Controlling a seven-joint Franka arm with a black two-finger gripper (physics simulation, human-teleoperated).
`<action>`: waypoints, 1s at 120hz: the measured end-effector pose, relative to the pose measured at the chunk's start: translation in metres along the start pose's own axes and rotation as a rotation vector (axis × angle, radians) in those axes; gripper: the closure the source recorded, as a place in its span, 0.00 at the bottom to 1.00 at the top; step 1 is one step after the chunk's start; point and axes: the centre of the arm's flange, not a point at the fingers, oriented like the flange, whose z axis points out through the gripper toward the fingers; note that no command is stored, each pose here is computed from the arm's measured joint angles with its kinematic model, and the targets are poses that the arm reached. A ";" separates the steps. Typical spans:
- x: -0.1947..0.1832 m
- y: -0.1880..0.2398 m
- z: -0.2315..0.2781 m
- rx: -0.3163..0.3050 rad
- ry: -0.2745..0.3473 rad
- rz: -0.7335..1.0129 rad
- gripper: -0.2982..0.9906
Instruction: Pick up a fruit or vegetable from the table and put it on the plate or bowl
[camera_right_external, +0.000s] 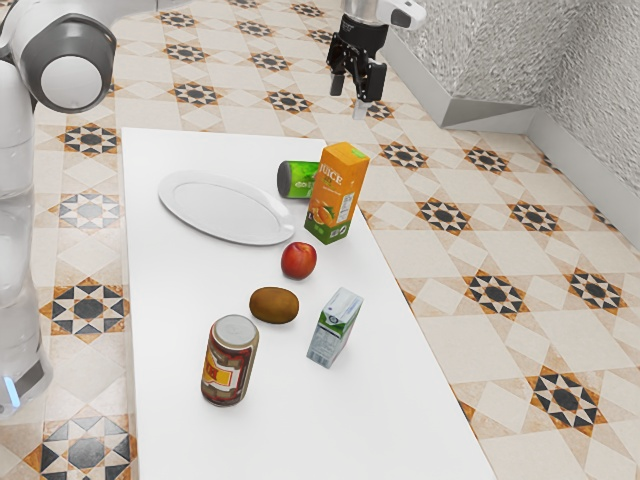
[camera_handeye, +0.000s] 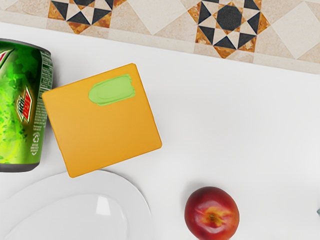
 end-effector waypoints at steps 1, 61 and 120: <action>0.000 0.000 0.000 0.000 0.000 0.000 0.23; -0.057 0.016 -0.120 0.013 0.227 0.047 0.23; -0.003 0.212 0.021 0.016 -0.048 0.398 0.23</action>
